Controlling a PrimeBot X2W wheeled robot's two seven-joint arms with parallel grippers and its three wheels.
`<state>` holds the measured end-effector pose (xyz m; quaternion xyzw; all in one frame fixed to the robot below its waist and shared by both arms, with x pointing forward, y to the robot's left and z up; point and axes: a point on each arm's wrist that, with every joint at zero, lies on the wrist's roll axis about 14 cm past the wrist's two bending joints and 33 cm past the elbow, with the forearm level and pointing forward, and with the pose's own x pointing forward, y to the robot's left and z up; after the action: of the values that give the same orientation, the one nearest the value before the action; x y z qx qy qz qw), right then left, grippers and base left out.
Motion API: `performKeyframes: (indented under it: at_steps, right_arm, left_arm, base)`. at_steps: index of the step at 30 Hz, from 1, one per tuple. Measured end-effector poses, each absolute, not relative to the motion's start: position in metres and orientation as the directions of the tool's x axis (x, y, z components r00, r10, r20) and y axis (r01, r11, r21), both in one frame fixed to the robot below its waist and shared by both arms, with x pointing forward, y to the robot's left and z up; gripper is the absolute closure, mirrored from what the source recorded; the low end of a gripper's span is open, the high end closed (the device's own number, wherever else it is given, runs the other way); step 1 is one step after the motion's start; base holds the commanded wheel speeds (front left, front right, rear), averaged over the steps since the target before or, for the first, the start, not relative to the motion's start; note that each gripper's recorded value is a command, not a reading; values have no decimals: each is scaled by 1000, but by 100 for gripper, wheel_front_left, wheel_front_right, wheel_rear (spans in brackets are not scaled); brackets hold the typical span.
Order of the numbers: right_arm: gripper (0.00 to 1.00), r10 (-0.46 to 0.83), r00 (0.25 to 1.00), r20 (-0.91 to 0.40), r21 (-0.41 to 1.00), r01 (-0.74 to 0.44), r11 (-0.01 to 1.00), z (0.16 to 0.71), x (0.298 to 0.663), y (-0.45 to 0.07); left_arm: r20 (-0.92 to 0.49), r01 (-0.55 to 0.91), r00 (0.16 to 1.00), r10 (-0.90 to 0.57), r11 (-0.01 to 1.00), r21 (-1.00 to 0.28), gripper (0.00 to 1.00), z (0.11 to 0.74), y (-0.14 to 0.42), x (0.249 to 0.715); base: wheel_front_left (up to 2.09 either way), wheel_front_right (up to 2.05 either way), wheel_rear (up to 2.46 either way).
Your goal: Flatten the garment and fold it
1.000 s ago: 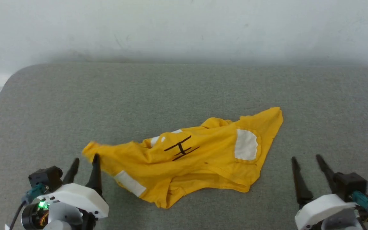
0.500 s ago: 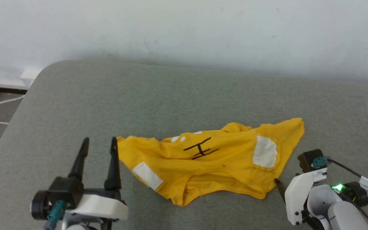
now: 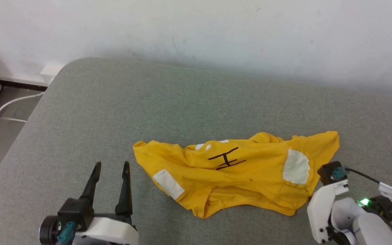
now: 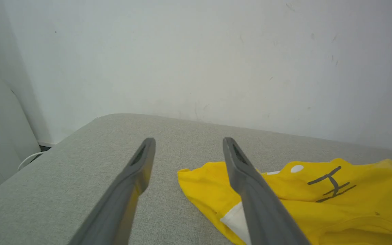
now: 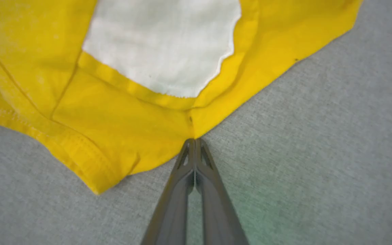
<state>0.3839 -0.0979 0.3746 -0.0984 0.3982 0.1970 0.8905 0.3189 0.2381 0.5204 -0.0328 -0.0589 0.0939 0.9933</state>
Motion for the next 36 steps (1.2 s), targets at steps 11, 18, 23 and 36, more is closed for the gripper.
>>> performKeyframes:
  at_steps: [11,18,23,36]
  right_arm:
    - [100,29,583,-812,-103,-192,976,386,324,-217]
    - [0,16,542,-841,-71,-139,988,385,272,-225]
    - [0,128,675,-727,5,-181,984,418,309,-190]
    - [0,382,622,-684,-57,-567,822,472,405,-76]
  left_arm:
    - [106,-123,986,132,989,-88,0,516,219,320]
    - [98,-56,993,66,993,-102,0,512,198,328]
    - [73,-44,996,51,994,-103,0,505,192,333]
    - [77,-26,996,35,994,-109,0,507,188,349]
  base:
    - [0,0,0]
    - [0,0,0]
    - [0,0,0]
    - [0,0,0]
